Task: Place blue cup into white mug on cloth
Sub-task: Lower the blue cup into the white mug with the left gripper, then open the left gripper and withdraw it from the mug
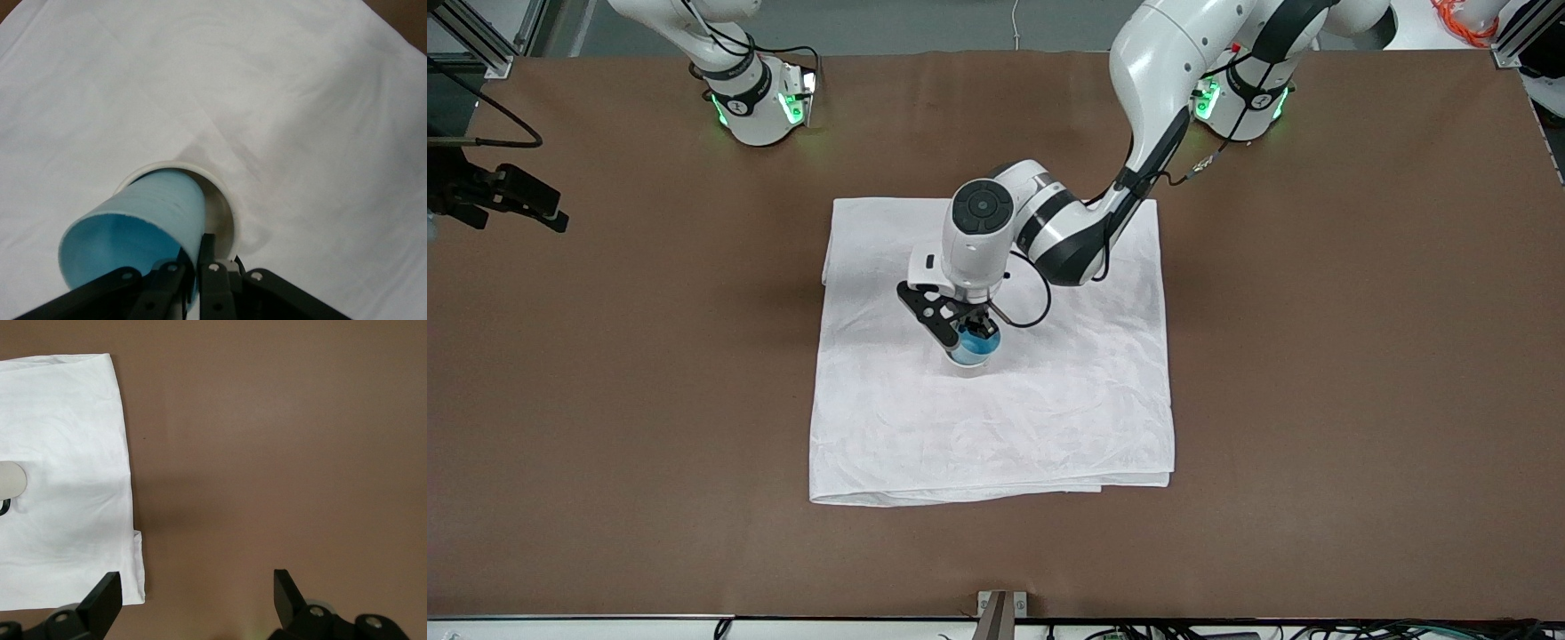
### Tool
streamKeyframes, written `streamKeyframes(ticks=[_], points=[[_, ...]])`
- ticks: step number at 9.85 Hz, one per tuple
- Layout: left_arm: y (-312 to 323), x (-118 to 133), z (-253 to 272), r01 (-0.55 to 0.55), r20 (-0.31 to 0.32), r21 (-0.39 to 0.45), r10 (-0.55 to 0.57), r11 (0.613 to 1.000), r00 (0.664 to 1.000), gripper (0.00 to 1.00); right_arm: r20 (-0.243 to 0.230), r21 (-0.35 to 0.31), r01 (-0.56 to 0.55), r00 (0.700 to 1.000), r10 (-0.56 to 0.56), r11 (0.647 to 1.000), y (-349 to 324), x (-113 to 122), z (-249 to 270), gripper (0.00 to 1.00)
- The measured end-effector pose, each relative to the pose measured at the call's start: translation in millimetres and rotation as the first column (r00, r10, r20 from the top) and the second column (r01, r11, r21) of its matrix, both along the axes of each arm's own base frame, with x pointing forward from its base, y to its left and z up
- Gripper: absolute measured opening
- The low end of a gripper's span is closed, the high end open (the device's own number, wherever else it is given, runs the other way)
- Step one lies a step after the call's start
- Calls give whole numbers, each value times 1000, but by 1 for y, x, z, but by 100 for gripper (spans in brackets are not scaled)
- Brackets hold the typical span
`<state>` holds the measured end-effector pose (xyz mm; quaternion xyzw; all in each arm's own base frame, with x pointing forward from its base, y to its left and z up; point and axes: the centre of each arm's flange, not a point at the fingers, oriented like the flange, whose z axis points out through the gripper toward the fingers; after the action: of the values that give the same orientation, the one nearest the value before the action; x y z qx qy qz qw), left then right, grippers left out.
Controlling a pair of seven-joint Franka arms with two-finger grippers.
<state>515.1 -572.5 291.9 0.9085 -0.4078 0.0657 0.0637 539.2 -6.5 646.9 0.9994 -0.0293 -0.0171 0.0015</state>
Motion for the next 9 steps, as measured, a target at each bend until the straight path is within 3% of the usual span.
streamKeyframes(ticks=[1, 3, 4, 7, 9], points=[[-1, 1, -2, -1, 7, -8, 1, 1000, 1000, 14, 0, 0, 1, 1000, -1, 1000, 0, 0, 0, 100], [-2, 2, -4, -2, 16, -20, 3, 1000, 1000, 43, 2, 0, 1, 1000, -1, 1000, 0, 0, 0, 100], [-2, 3, -2, -3, 21, -24, 3, 1000, 1000, 51, 3, 0, 1, 1000, -1, 1000, 0, 0, 1, 100], [3, 6, 25, -7, 8, -3, 7, 1000, 1000, 52, 4, 9, 3, 1000, -3, 1000, -1, 0, 1, 100], [39, 27, 78, -57, -13, 40, 58, 998, 998, 54, 6, 21, 6, 1000, -6, 1000, -2, 0, 1, 100]])
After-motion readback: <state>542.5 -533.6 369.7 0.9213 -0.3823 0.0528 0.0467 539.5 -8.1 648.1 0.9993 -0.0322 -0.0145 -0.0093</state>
